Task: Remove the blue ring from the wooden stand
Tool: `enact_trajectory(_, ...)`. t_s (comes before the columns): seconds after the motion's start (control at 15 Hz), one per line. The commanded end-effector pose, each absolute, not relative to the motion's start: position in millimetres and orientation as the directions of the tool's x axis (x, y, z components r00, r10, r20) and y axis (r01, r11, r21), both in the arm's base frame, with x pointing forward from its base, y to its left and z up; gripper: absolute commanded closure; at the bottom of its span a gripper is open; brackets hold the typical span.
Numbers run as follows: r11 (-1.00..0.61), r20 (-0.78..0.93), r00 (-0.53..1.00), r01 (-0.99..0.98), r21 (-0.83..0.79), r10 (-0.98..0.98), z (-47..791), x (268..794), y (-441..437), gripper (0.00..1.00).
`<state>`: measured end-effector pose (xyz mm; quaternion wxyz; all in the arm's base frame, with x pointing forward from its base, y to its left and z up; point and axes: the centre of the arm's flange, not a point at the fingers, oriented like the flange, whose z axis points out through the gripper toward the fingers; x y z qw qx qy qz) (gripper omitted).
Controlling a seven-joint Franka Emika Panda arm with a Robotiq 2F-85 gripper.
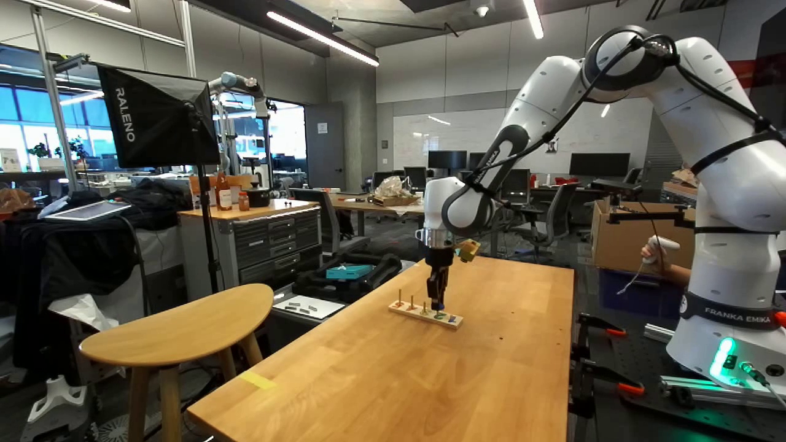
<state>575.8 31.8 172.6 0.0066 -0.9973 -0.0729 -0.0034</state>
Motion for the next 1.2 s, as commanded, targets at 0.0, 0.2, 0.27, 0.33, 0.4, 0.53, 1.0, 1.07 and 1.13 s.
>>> enact_trajectory(0.0, -0.993, 0.032, 0.993, 0.114, -0.037, 0.113, 220.5, 597.1, 33.7, 0.82)
enact_trajectory(0.2, -0.997, 0.057, 0.996, 0.072, -0.014, 0.071, 241.9, 610.1, 16.4, 0.82)
enact_trajectory(0.27, -0.999, 0.059, 0.997, 0.054, 0.003, 0.054, 242.7, 612.8, 5.6, 0.82)
enact_trajectory(0.33, -0.999, 0.058, 0.998, 0.037, 0.015, 0.038, 242.5, 613.7, -4.4, 0.82)
enact_trajectory(0.4, -0.999, 0.059, 0.998, 0.026, 0.028, 0.027, 236.7, 614.0, -16.0, 0.82)
enact_trajectory(0.53, -0.998, 0.049, 0.999, 0.007, 0.055, 0.009, 223.0, 611.0, -35.4, 0.82)
enact_trajectory(1.0, -0.994, -0.023, 1.000, 0.015, 0.109, 0.013, 167.0, 598.7, -66.0, 0.82)
enact_trajectory(1.07, -0.994, -0.034, 0.999, 0.017, 0.110, 0.013, 160.5, 597.2, -65.6, 0.82)
enact_trajectory(1.13, -0.994, -0.042, 0.999, 0.019, 0.107, 0.014, 155.0, 595.7, -64.1, 0.82)
